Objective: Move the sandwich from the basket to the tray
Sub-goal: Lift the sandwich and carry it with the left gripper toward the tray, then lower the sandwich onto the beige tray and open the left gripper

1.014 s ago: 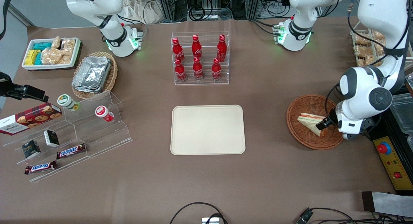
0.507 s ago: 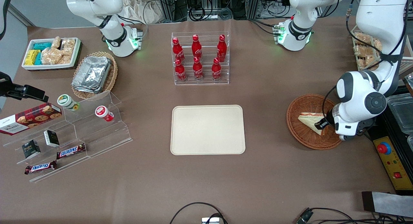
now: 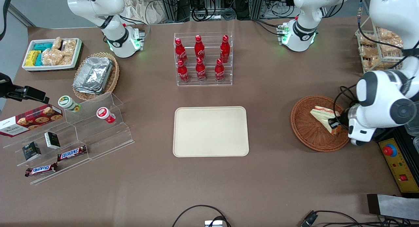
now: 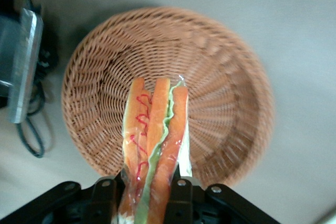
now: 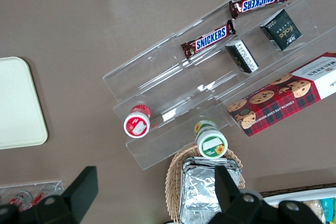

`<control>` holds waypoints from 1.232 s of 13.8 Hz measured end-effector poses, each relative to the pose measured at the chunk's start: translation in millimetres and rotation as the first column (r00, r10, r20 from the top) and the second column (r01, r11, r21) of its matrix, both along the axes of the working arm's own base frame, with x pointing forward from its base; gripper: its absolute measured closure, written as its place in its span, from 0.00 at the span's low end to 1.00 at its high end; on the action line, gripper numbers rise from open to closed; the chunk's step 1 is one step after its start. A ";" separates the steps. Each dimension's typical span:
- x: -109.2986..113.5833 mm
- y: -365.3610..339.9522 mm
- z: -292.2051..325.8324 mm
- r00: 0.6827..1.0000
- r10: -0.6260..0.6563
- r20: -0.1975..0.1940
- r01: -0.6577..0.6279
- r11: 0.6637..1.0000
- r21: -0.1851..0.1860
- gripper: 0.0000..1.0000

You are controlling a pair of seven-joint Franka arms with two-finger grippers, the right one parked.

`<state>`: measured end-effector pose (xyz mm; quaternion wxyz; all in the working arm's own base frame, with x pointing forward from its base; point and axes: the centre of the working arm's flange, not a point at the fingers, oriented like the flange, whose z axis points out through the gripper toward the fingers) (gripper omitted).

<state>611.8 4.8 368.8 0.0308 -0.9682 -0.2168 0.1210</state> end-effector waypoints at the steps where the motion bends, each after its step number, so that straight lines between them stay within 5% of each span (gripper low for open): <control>1: 8.4 -11.0 28.4 0.999 -0.039 0.017 0.040 0.999 -0.010 0.72; 6: 12.6 -151.6 104.6 0.954 -0.276 0.118 0.282 0.959 -0.036 0.81; 9: -14.0 -270.6 81.1 0.909 -0.406 0.096 0.412 0.910 -0.044 0.84; 17: -13.7 -405.7 -91.6 0.908 -0.409 0.093 0.417 0.903 -0.102 0.84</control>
